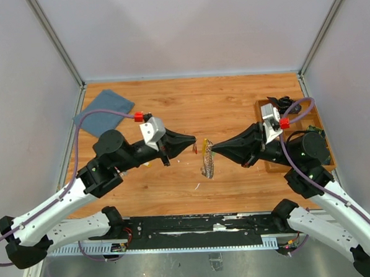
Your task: Put the keys on the keyring
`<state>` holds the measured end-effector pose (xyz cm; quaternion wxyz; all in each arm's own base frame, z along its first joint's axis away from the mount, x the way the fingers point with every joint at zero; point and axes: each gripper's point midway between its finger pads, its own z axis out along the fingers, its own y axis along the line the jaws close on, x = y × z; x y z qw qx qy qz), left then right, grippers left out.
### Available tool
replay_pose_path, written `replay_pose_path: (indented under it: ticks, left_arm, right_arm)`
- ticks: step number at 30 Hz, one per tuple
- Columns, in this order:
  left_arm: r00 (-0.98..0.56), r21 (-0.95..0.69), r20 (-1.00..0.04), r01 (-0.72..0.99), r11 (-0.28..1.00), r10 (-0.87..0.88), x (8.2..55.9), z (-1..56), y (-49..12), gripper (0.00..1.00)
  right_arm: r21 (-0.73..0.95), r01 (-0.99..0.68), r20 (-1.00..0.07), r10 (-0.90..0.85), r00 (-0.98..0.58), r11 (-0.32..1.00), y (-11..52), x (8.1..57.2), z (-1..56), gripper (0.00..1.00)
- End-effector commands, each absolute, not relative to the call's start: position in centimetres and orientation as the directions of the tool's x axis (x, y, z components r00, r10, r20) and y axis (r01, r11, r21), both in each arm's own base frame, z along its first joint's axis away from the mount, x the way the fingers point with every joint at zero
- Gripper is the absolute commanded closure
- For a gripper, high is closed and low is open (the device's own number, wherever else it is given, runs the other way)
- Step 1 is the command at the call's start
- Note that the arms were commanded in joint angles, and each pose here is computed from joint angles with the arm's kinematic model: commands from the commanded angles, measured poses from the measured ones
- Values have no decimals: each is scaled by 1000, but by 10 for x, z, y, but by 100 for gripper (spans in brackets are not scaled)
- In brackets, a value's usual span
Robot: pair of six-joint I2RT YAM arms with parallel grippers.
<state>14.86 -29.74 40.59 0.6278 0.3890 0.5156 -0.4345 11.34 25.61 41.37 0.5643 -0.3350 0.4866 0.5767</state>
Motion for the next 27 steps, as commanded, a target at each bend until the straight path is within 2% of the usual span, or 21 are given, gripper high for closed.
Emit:
replay_pose_path:
  ticks: [1,8,15,18,22,27]
  left_arm:
    - [-166,-121,-985,848,517,43,186,310,-296,99]
    - [-363,-165,-913,745,646,186,201,195,-287,97]
    - [-475,-150,-837,676,721,271,211,131,-272,90]
    - [-494,-135,-818,664,735,296,213,116,-267,83]
    - [-492,-130,-815,669,732,305,213,115,-268,68]
    - [-393,-152,-893,723,674,220,211,167,-278,61]
  right_arm:
    - [73,-982,-965,262,-26,172,247,110,416,99]
    - [71,-976,-973,231,-21,207,241,111,408,99]
    - [80,-971,-977,210,-32,227,238,111,401,99]
    - [85,-968,-979,201,-38,235,236,111,397,100]
    - [86,-965,-982,187,-40,246,233,110,393,99]
    - [86,-958,-986,162,-42,274,230,113,385,99]
